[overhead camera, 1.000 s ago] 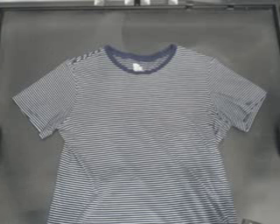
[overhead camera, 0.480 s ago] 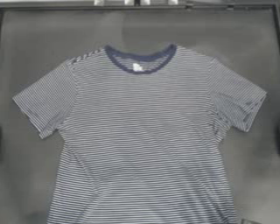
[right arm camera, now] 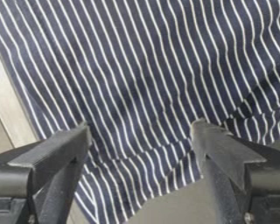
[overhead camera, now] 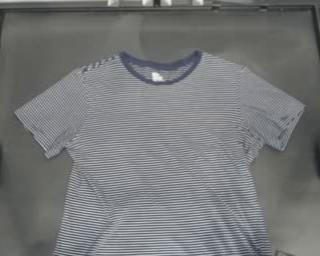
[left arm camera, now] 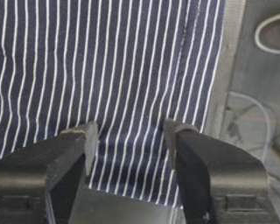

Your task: Fold shirt

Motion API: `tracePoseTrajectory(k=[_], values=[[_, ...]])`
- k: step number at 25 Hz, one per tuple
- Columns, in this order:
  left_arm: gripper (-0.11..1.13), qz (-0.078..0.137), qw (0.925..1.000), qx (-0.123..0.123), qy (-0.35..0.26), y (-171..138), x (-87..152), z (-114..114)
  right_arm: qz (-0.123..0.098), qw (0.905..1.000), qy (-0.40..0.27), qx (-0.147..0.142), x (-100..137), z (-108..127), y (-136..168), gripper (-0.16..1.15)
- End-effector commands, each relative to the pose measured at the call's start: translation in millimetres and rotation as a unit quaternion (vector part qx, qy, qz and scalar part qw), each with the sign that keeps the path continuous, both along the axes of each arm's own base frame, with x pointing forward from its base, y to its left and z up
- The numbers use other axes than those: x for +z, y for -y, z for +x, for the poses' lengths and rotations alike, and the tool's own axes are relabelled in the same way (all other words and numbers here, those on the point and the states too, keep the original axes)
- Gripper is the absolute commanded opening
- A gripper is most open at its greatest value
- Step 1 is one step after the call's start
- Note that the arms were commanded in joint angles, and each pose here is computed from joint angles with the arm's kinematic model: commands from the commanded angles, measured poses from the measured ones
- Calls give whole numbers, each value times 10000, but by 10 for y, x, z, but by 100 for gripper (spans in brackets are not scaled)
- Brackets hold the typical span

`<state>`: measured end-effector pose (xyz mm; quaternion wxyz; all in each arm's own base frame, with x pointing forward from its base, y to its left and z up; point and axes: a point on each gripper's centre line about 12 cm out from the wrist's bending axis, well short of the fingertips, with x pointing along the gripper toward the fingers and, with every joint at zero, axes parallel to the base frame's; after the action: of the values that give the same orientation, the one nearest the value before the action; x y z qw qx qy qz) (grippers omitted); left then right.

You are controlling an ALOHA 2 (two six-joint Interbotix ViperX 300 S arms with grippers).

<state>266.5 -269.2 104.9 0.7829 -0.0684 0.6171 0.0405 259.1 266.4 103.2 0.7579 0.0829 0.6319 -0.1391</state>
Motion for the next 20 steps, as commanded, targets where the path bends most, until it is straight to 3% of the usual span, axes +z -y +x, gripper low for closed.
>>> tracePoseTrajectory(k=[1, 4, 7, 11, 13, 17, 20], values=[[84, -11, 10000, 28, 29, 21, 73, 24, 57, 10000, 15, -18, 60, 25, -47, 97], [76, 46, 10000, 53, -18, 36, 47, 41, -1, 10000, -77, -39, 49, 29, -63, 96], [54, 35, 10000, 71, -29, 47, 56, 46, -37, 9999, -146, -7, 64, 28, -81, 90], [15, -17, 10000, 40, -17, 65, 89, 38, -96, 9997, -225, 35, 81, 18, -95, 62], [2, -34, 10000, -16, 15, 85, 118, 34, -50, 9996, -264, 38, 73, 9, -107, 45], [2, -42, 10000, -12, 10, 94, 118, 25, -11, 9990, -408, 169, 17, -10, -151, 13], [4, -55, 10000, -12, 20, 102, 128, 23, -72, 9982, -500, 332, -10, 19, -205, 7]])
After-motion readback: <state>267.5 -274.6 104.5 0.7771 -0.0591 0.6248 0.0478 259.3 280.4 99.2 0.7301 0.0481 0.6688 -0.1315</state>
